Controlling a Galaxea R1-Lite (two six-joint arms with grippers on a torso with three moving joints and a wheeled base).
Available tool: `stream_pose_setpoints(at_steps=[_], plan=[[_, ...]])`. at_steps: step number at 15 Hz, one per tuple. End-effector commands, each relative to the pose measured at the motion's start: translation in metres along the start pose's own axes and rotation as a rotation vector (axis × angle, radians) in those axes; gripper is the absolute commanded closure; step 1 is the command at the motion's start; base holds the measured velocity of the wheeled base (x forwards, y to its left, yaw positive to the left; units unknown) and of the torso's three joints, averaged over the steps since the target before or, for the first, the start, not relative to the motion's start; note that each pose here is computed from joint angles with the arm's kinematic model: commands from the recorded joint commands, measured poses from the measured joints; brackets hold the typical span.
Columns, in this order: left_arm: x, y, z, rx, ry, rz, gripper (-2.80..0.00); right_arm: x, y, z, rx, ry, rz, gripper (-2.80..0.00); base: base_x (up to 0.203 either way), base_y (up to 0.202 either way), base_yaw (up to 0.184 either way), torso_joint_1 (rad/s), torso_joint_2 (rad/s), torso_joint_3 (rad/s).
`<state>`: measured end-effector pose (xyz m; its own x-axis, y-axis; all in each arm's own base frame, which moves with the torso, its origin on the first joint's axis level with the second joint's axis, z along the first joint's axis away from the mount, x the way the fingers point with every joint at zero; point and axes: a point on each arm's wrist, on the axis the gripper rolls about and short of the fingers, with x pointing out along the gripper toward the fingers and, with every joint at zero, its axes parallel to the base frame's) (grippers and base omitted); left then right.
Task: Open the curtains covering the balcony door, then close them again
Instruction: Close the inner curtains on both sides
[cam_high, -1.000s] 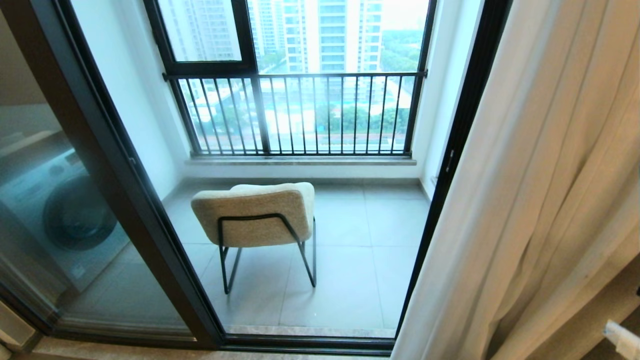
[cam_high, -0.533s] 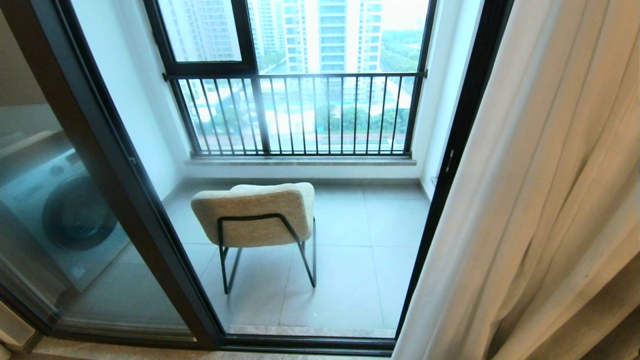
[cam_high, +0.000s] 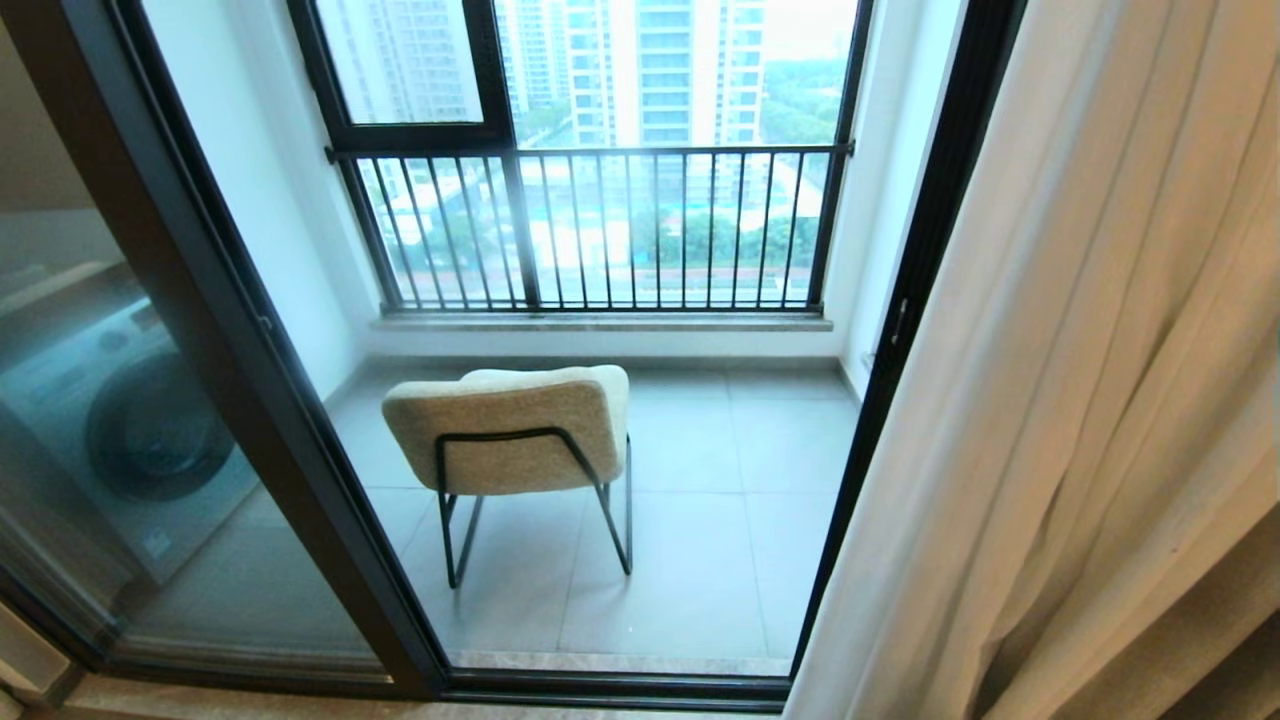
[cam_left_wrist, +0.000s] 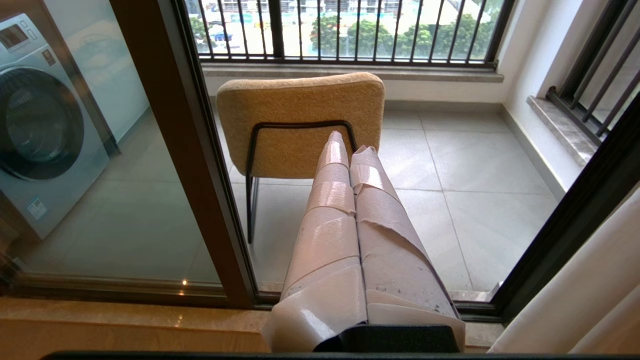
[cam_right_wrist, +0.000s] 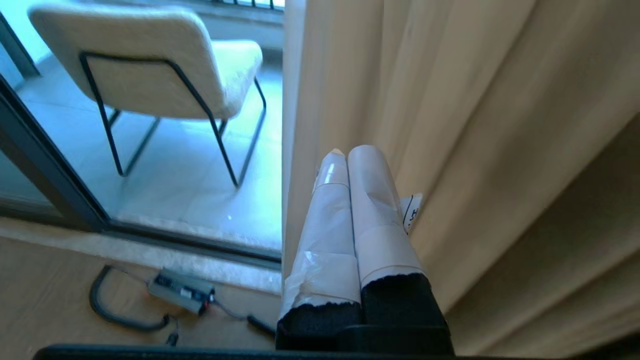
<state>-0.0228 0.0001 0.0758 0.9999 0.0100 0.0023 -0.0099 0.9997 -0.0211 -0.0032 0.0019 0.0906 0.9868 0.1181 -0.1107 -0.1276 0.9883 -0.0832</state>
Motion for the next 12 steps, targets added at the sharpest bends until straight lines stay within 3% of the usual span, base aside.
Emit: stream_pose_setpoints(at_steps=[1,6,8,12], plan=[[0.0,0.0,0.0,0.0,-0.001,0.001,0.0,0.0,0.0,-0.005,0.002,0.044,0.002,0.0,0.0,0.0,0.0,0.0,0.0,0.0],[0.0,0.0,0.0,0.0,-0.001,0.001,0.0,0.0,0.0,-0.012,0.028,0.138,-0.018,0.0,0.0,0.0,0.0,0.0,0.0,0.0],[0.0,0.0,0.0,0.0,-0.001,0.001,0.0,-0.004,0.001,-0.013,0.029,0.089,-0.032,0.0,0.0,0.0,0.0,0.0,0.0,0.0],[0.0,0.0,0.0,0.0,-0.001,0.001,0.0,-0.018,0.003,-0.017,0.005,-0.097,-0.076,0.0,0.0,0.0,0.0,0.0,0.0,0.0]])
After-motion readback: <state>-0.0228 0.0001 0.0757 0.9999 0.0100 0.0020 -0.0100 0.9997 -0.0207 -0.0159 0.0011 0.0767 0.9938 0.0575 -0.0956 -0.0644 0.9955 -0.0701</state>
